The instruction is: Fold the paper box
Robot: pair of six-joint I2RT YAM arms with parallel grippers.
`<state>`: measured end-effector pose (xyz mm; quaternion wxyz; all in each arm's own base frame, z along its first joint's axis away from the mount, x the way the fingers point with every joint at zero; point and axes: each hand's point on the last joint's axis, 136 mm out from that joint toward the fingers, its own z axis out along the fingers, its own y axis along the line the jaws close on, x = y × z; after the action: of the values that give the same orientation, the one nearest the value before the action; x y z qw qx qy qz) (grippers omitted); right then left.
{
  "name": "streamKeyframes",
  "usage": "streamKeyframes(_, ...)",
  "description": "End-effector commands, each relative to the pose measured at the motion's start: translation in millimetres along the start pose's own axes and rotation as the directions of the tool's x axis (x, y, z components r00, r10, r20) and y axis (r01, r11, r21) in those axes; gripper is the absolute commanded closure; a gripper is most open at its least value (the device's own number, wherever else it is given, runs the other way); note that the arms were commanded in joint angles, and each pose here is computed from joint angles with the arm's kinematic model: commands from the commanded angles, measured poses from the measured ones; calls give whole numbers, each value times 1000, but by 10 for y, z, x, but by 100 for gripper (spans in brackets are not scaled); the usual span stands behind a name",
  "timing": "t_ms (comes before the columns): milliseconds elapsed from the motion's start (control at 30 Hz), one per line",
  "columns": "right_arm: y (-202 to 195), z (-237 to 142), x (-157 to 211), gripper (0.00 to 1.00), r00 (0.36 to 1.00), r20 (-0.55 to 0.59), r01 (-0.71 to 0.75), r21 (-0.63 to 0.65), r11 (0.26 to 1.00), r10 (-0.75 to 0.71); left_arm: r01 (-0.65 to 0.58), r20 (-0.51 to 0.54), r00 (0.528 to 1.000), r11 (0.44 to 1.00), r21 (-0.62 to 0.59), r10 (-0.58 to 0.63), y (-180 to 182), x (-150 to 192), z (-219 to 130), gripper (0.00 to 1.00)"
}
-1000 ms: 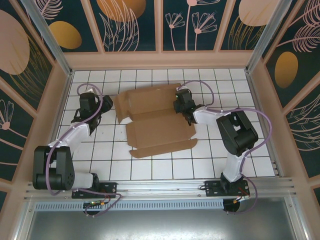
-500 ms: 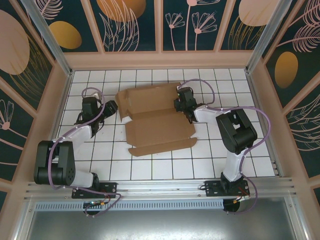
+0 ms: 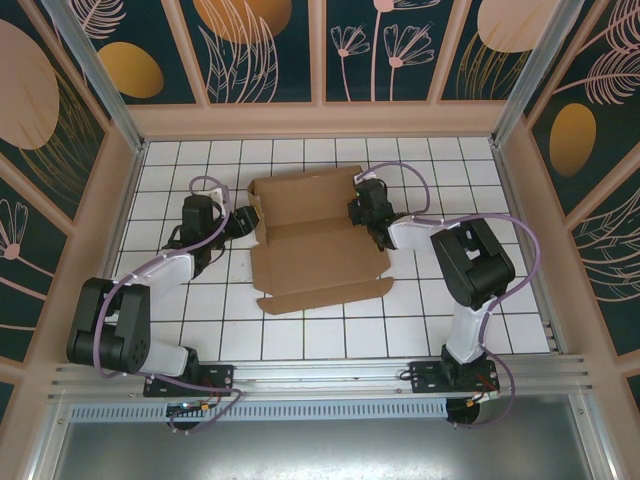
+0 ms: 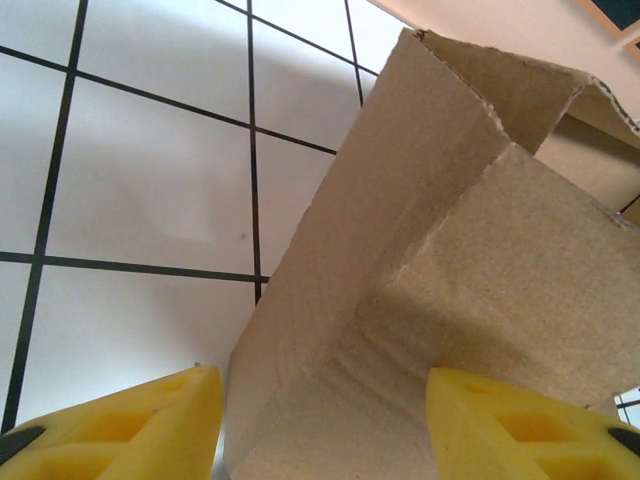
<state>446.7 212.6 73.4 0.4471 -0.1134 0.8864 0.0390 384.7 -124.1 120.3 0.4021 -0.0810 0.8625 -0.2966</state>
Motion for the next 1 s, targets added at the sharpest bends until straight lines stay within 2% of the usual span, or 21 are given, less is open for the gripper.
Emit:
streamKeyframes(0, 78, -9, 577, 84, 984, -160, 77, -13, 997, -78, -53, 26, 998, 999, -4, 54, -38, -55, -19, 43)
streamKeyframes(233, 98, -138, 573, 84, 989, -75, 134, 32, 990, -131, -100, 69, 992, 989, -107, 108, 126, -157, 18, 41)
streamKeyframes(733, 99, -546, 512, 86, 961, 177, 190, 130, 973, -211, -234, 59, 965, 942, -241, 255, 191, 41, 27, 41)
streamKeyframes(967, 133, -690, 505, 86, 937, 242, 212, 182, 960, -253, -185, 139, 960, 923, -336, 243, 271, -56, -95, 45)
